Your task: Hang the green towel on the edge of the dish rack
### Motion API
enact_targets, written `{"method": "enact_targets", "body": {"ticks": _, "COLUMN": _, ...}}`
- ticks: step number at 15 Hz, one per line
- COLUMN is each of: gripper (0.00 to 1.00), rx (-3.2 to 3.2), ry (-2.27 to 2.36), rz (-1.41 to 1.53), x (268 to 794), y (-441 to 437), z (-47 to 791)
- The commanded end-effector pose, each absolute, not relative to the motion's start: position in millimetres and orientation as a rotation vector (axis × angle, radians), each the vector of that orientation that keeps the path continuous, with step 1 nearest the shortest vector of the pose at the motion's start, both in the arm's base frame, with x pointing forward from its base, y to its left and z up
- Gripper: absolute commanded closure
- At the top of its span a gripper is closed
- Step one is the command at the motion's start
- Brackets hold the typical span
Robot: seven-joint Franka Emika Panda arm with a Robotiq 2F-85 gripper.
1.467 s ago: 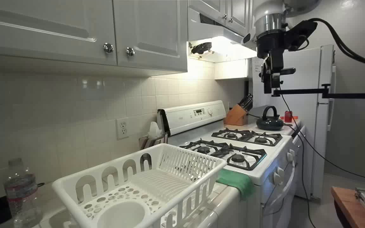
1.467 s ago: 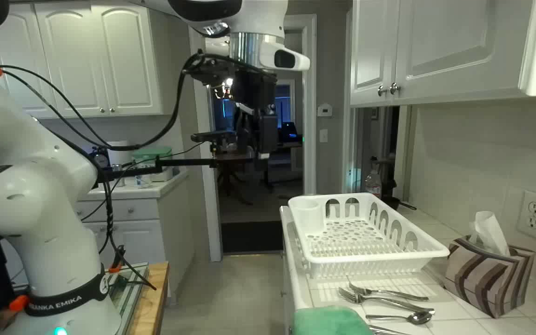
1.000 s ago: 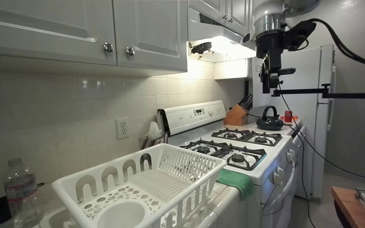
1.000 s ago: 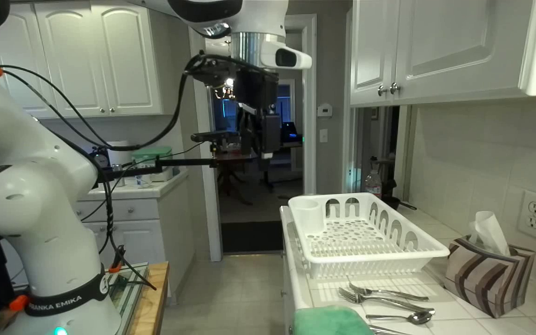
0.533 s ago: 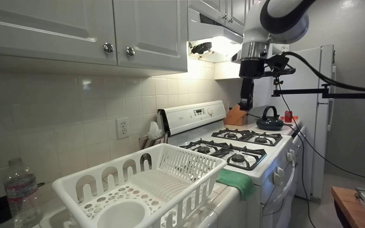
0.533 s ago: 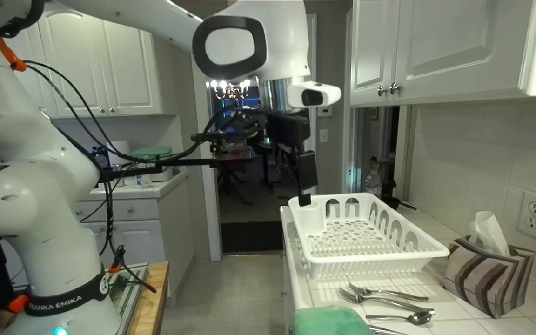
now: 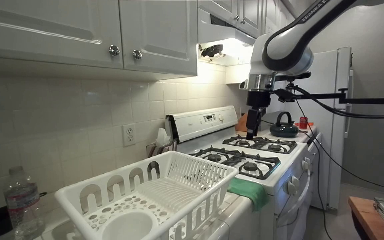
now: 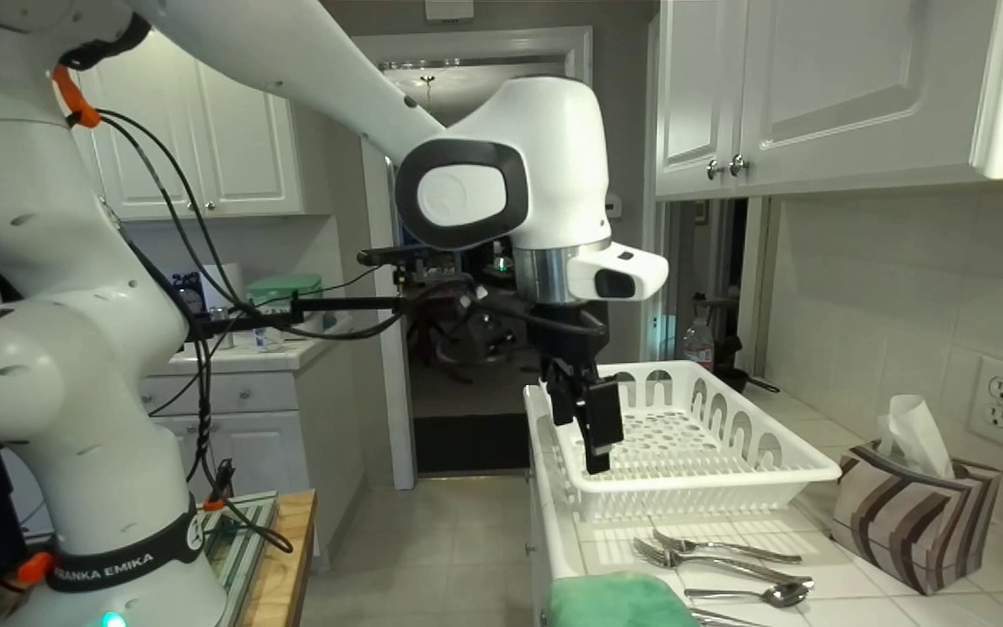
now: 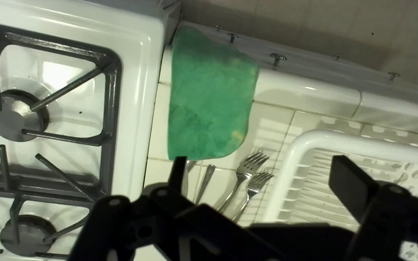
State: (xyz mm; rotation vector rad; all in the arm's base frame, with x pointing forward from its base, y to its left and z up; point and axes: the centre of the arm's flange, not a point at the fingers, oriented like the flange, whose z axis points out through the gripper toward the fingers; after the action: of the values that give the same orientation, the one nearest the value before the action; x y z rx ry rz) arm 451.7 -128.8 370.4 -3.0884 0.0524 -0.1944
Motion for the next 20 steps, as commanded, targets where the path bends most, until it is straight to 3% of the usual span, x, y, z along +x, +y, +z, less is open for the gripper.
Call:
{"method": "enact_targets", "body": {"ticks": 1, "gripper": 0.0, "rx": -3.04, "ry": 0.032, "rz": -0.208, "x": 454, "y": -147, "z": 342}}
{"method": "enact_targets", "body": {"ticks": 11, "gripper": 0.0, "rx": -3.017, "ry": 0.037, "rz": -0.184, "x": 452, "y": -154, "z": 334}}
{"method": "enact_targets", "body": {"ticks": 20, "gripper": 0.0, "rx": -3.112, "ry": 0.161, "rz": -0.211, "x": 500, "y": -142, "z": 254}}
